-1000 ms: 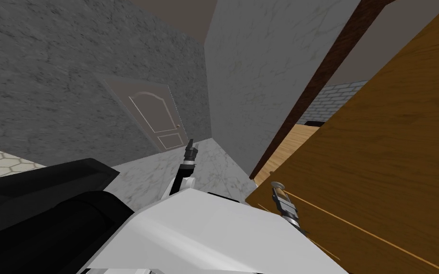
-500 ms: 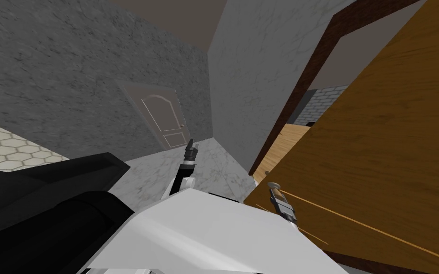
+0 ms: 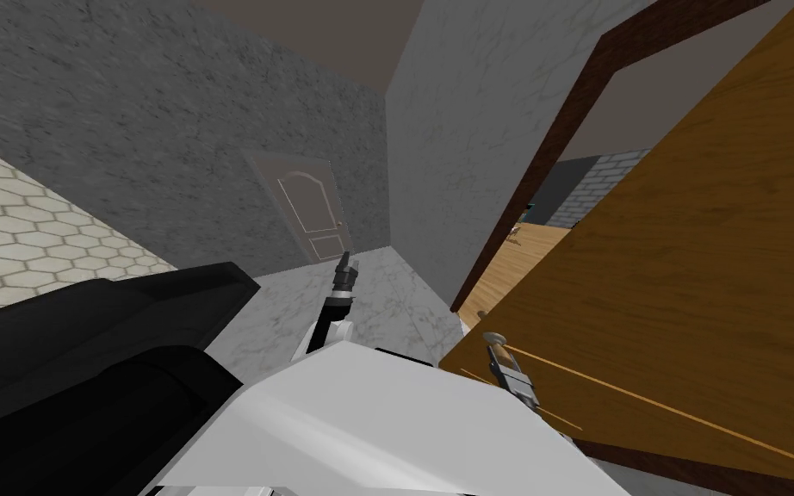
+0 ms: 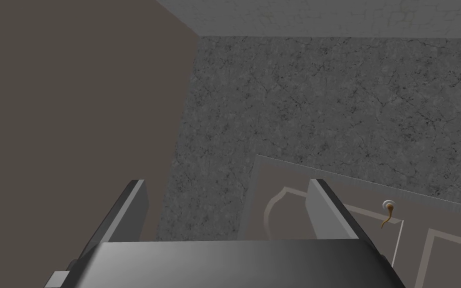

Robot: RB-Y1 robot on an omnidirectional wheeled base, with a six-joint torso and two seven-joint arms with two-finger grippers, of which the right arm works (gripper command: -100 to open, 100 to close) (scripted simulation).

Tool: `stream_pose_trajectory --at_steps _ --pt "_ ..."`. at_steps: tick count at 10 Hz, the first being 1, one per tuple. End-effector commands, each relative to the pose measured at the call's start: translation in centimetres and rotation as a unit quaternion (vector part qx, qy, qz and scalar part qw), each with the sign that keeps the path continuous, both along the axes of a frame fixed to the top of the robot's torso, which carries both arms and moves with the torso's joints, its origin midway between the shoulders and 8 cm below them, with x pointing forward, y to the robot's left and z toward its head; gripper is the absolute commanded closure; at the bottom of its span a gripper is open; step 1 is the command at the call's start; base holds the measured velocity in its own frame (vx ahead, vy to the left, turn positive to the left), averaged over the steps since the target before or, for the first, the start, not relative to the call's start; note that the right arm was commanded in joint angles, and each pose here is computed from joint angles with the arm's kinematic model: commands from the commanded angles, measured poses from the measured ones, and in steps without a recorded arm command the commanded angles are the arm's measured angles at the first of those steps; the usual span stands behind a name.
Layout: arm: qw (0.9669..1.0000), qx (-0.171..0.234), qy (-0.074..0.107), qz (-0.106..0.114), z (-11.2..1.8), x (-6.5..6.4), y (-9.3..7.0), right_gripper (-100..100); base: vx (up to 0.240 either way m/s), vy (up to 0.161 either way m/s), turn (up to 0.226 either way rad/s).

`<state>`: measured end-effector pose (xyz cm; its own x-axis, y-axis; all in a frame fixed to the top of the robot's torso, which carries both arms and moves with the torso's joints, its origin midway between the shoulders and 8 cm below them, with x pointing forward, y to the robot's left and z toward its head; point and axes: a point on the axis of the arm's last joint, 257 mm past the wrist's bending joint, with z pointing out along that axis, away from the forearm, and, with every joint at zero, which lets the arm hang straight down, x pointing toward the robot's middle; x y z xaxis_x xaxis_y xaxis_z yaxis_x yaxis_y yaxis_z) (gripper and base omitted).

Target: Pull the door open

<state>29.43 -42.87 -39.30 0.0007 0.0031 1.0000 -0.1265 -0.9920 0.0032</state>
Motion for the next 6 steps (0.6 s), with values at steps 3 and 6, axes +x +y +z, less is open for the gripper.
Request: stream_pose_trajectory --at_steps 3,6 --pt "0.9996 0.001 0.0 0.027 0.1 -1.5 0.9 100 -0.215 -0.039 0.099" --pt "0.9995 0.001 0.003 0.032 -0.2 -1.8 1.0 100 -0.151 -0.038 0.091"
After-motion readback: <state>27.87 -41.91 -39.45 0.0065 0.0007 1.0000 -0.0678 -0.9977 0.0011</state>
